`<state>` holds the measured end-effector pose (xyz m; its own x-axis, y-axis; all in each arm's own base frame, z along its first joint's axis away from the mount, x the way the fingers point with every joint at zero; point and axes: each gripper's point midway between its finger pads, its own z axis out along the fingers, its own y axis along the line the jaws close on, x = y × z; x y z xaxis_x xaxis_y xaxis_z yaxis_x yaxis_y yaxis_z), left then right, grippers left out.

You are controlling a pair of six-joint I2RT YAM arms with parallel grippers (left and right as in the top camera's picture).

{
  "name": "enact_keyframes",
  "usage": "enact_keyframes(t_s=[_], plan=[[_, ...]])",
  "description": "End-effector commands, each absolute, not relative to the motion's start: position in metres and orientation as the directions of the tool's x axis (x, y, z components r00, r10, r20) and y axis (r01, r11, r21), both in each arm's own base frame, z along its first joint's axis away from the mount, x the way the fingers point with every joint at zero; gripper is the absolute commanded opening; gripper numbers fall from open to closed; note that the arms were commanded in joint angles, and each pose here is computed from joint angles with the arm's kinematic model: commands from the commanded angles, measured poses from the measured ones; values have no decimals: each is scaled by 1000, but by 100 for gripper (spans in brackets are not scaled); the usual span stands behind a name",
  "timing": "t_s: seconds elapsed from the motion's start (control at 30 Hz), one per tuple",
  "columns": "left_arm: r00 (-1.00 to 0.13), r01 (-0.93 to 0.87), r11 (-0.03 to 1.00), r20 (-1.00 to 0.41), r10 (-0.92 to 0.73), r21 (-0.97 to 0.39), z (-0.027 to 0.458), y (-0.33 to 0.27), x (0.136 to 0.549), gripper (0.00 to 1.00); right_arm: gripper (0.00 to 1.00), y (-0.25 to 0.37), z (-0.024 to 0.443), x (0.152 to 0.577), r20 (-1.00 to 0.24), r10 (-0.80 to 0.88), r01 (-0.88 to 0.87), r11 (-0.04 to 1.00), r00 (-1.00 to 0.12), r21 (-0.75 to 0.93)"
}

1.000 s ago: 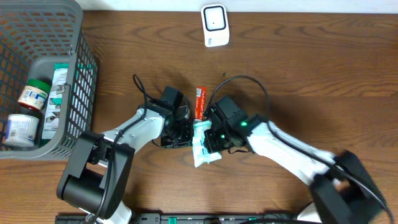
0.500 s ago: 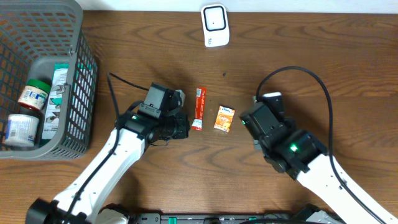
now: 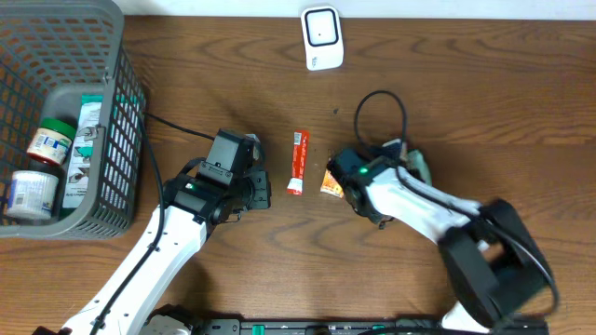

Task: Scan the item barcode
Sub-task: 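Carry the wipes pack rightward and lower it onto the table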

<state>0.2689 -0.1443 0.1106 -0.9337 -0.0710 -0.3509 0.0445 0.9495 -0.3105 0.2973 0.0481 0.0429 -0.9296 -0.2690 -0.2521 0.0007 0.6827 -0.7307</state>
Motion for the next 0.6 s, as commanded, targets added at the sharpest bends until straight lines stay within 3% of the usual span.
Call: enact_keyframes(t_s=[0.0, 0.2, 0.3, 0.37, 0.4, 0.57], plan=[[-930, 39, 956, -361, -71, -290, 110, -140, 269, 14, 8, 68, 14, 290, -193, -249, -71, 765, -949, -640], [-930, 39, 956, -360, -71, -290, 110, -140, 269, 17, 56, 104, 17, 291, -163, -275, -174, 872, -948, -458], [-930, 39, 956, -360, -71, -290, 110, -140, 269, 17, 66, 134, 41, 297, -192, -328, -265, 919, -925, -293], [-930, 39, 956, -360, -71, -290, 110, -140, 269, 17, 77, 149, 60, 302, -234, -347, -305, 931, -908, -199], [-931, 39, 956, -359, -71, -290, 110, -140, 269, 22, 86, 155, 84, 307, -296, -327, -306, 945, -898, -117], [-935, 35, 958, -348, -69, -285, 108, -139, 266, 23, 88, 134, 138, 318, -423, -197, -218, 976, -884, 1]])
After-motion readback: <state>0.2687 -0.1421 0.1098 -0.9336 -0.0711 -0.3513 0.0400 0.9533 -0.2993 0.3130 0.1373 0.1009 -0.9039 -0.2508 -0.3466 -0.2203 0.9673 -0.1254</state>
